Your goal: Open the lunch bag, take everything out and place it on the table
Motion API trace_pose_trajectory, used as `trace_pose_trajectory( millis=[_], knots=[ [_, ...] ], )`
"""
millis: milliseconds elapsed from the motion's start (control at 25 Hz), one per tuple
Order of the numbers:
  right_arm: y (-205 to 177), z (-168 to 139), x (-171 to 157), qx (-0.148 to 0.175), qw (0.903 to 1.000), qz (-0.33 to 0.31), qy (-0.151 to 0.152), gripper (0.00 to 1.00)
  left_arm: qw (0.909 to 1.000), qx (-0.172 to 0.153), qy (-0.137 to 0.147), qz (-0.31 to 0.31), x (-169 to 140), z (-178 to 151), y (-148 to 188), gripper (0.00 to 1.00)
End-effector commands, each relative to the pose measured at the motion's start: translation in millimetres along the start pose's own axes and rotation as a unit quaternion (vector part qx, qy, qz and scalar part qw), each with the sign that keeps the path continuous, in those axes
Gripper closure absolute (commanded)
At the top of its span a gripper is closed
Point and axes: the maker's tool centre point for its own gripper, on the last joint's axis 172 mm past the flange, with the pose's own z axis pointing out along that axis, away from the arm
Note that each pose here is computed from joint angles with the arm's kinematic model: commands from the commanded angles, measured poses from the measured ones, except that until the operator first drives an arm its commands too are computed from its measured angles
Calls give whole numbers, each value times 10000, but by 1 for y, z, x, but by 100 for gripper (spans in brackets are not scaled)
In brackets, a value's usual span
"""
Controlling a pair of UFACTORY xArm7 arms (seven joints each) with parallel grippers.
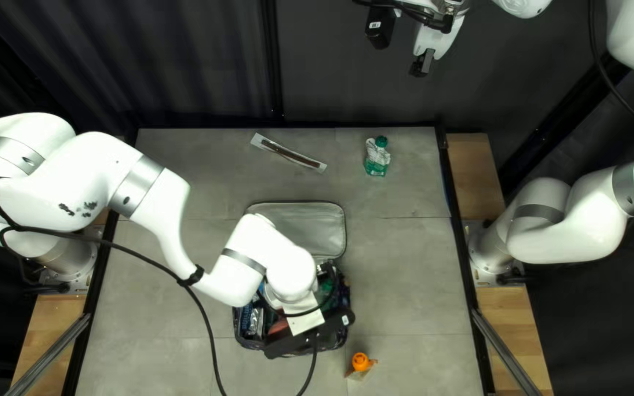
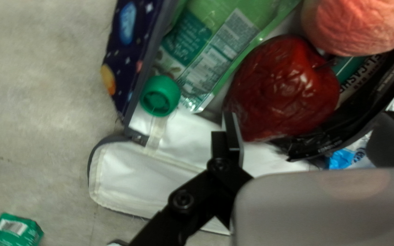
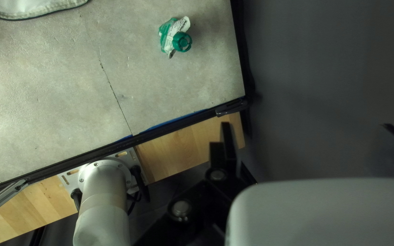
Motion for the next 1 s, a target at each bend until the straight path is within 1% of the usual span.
trace_pose_trajectory(
  millis=[40,320,360,400,440,800,840,1000],
  knots=[
    [0,0,0,0,10000,0,0,0,9999,-30,-28,167,0,10,-1,0],
    [0,0,0,0,10000,0,0,0,9996,-20,14,293,-3,25,-2,0],
    [0,0,0,0,10000,0,0,0,9996,-21,29,294,-4,26,-2,77],
    [0,0,0,0,10000,0,0,0,9995,-24,63,317,-4,29,-1,93],
    [0,0,0,0,10000,0,0,0,9994,-26,71,327,-4,30,-1,100],
    [0,0,0,0,10000,0,0,0,9994,-26,71,327,-4,30,-1,100],
    [0,0,0,0,10000,0,0,0,9995,-58,169,258,0,28,0,100],
    [0,0,0,0,10000,0,0,0,9999,94,-8,120,-11,-25,8,100]
  ],
)
